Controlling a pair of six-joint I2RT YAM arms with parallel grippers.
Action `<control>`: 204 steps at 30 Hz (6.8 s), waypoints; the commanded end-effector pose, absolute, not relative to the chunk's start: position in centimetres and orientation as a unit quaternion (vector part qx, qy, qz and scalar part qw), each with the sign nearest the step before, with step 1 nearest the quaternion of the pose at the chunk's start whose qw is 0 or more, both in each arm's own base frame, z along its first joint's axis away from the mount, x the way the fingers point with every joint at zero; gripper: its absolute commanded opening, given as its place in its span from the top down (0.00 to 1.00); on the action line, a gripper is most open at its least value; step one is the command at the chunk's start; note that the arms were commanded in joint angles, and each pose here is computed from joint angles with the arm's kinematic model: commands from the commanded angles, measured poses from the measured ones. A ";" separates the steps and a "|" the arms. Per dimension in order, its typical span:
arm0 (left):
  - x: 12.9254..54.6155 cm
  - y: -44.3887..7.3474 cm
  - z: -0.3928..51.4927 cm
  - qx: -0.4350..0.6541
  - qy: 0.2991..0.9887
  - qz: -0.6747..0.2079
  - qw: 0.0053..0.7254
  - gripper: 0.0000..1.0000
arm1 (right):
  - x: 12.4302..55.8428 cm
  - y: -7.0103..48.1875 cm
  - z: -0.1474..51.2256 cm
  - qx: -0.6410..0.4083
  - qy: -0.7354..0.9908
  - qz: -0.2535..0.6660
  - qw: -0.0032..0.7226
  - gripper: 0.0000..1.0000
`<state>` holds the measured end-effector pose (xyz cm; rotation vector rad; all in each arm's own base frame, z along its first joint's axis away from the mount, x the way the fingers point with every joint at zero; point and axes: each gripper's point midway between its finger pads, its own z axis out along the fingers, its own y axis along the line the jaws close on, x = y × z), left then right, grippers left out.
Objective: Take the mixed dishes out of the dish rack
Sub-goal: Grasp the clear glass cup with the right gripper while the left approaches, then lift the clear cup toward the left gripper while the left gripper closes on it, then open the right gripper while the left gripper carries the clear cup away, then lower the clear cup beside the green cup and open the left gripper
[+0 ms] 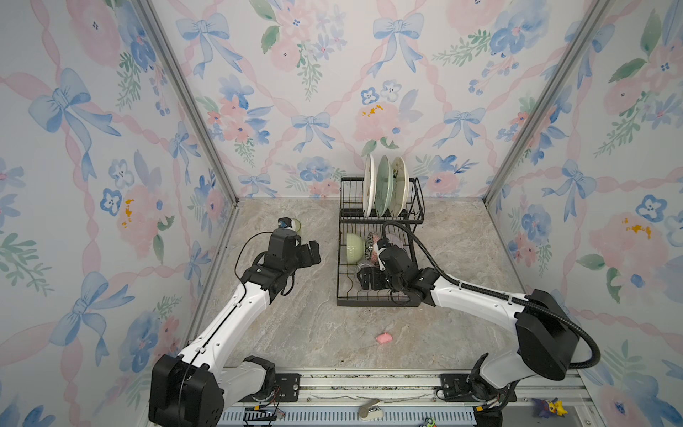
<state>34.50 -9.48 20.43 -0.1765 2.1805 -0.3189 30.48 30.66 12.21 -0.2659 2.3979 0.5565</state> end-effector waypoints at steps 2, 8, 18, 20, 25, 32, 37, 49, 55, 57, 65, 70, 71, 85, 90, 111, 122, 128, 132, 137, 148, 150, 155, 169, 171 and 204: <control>34.1 -9.2 21.9 -0.089 0.855 -0.149 0.489 0.02 | 31.5 32.4 12.4 -0.086 0.910 0.201 0.352 0.01; 33.6 -9.5 21.3 -0.092 0.851 -0.167 0.490 0.02 | 32.6 32.2 10.1 -0.043 0.916 0.178 0.356 0.05; 33.1 -10.2 19.3 -0.091 0.855 -0.189 0.475 0.02 | 33.0 30.7 9.6 -0.012 0.920 0.146 0.364 0.33; 33.0 -10.4 19.2 -0.090 0.855 -0.196 0.472 0.02 | 32.8 30.6 10.0 -0.004 0.918 0.157 0.365 0.35; 32.7 -11.1 19.3 -0.083 0.851 -0.218 0.470 0.02 | 32.4 30.4 11.5 0.016 0.912 0.192 0.362 0.36; 31.8 -13.3 19.6 -0.051 0.843 -0.271 0.462 0.03 | 31.9 30.6 14.2 0.046 0.894 0.268 0.357 0.36; 30.5 -15.2 20.1 -0.025 0.836 -0.309 0.453 0.05 | 31.6 29.8 16.9 0.060 0.877 0.300 0.369 0.36; 28.1 -21.5 22.7 0.071 0.776 -0.429 0.456 0.18 | 30.6 27.5 19.9 0.089 0.848 0.362 0.377 0.35; 27.7 -23.4 23.2 0.088 0.760 -0.468 0.442 0.20 | 30.1 27.3 20.5 0.094 0.837 0.387 0.375 0.35; 27.5 -24.0 23.4 0.092 0.750 -0.485 0.439 0.20 | 30.0 27.3 20.6 0.094 0.835 0.390 0.376 0.35; 27.0 -25.5 23.6 0.098 0.735 -0.532 0.410 0.25 | 30.3 27.0 20.8 0.104 0.821 0.419 0.375 0.35; 26.8 -26.0 23.3 0.097 0.732 -0.547 0.394 0.27 | 30.6 27.2 21.6 0.111 0.803 0.451 0.373 0.35; 26.8 -26.1 23.2 0.095 0.731 -0.550 0.391 0.27 | 30.6 27.2 21.6 0.111 0.801 0.455 0.372 0.35; 27.2 -28.3 23.4 0.098 0.697 -0.619 0.348 0.34 | 30.0 27.8 22.0 0.113 0.785 0.493 0.358 0.35; 27.2 -28.9 23.7 0.094 0.675 -0.654 0.328 0.47 | 29.9 28.0 22.1 0.113 0.780 0.504 0.354 0.35; 27.3 -29.4 23.8 0.088 0.651 -0.684 0.318 1.00 | 29.7 28.2 22.3 0.113 0.775 0.518 0.345 0.32; 27.6 -28.5 23.5 0.094 0.692 -0.620 0.357 1.00 | 29.4 25.7 21.7 0.123 0.796 0.454 0.380 0.03; 28.4 -27.0 23.1 0.084 0.739 -0.543 0.388 1.00 | 28.7 24.4 21.7 0.105 0.816 0.387 0.417 0.03; 29.2 -25.2 22.6 0.072 0.783 -0.467 0.405 1.00 | 28.5 22.8 22.2 0.095 0.819 0.349 0.444 0.03; 30.9 -20.4 22.7 0.033 0.846 -0.311 0.432 1.00 | 28.3 20.3 22.9 0.074 0.829 0.276 0.481 0.03; 34.3 -4.0 23.9 -0.132 0.875 -0.091 0.456 1.00 | 28.0 19.0 23.8 -0.006 0.839 0.193 0.509 0.03; 34.7 -2.2 24.2 -0.150 0.875 -0.060 0.457 1.00 | 28.1 18.8 23.8 -0.019 0.838 0.180 0.515 0.03; 36.2 1.7 25.2 -0.194 0.867 -0.027 0.458 1.00 | 28.3 18.0 23.8 -0.045 0.838 0.148 0.523 0.03; 45.4 6.2 21.0 -0.202 0.909 0.017 0.365 1.00 | 25.6 17.7 22.1 -0.070 0.832 0.204 0.511 0.03; 46.6 6.5 20.0 -0.199 0.915 0.023 0.350 1.00 | 25.3 17.7 22.0 -0.070 0.833 0.210 0.508 0.03; 53.0 7.9 14.9 -0.138 0.952 0.027 0.271 0.02 | 24.7 17.9 20.4 -0.055 0.851 0.217 0.475 0.03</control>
